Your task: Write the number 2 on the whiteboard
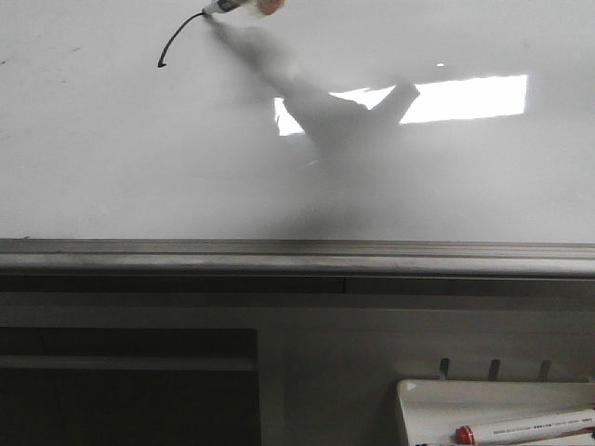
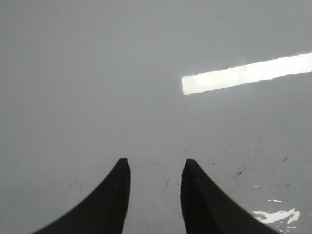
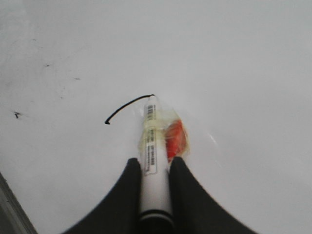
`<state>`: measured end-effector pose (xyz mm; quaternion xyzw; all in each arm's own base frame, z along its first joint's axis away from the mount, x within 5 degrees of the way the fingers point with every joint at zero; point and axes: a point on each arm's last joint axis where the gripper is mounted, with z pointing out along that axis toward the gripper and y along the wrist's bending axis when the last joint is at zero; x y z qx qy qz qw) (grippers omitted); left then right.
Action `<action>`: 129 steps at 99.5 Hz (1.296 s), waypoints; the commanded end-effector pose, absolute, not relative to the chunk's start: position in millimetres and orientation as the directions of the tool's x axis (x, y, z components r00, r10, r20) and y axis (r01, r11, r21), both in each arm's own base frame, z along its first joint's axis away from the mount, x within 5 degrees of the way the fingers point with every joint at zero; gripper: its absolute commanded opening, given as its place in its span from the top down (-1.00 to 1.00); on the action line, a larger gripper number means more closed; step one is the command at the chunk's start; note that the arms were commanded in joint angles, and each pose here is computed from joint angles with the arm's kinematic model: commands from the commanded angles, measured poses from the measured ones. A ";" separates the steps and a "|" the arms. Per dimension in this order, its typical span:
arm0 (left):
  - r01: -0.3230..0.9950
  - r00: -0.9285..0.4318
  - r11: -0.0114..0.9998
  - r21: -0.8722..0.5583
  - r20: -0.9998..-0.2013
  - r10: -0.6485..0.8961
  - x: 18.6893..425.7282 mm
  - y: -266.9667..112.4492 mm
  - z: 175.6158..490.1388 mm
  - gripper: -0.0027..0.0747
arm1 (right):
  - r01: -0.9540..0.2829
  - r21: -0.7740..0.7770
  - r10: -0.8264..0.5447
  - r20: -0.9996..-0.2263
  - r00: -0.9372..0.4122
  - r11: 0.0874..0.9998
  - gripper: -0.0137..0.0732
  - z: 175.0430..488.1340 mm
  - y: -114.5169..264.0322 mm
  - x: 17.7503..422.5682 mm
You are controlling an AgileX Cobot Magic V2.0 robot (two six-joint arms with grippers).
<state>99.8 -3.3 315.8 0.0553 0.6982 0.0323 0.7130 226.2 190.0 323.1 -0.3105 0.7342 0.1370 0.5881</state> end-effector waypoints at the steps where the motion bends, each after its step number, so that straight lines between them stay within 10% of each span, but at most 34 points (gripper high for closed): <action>1: 0.002 0.123 0.995 0.098 -0.988 0.097 98.8 -1.5 332.5 0.35 | -0.527 -0.153 -0.239 -0.966 -0.098 0.836 0.85 336.1 169.4 226.7; 64: 0.002 0.123 0.995 0.100 -0.987 0.099 98.8 -1.5 332.5 0.35 | -0.732 -0.036 -0.329 -0.908 -0.261 0.681 0.85 286.4 214.9 214.4; 129: 0.002 0.120 0.995 0.103 -0.988 0.102 98.8 -1.5 332.3 0.35 | -0.585 -0.045 -0.269 -0.915 -0.302 0.810 0.85 272.7 143.3 186.7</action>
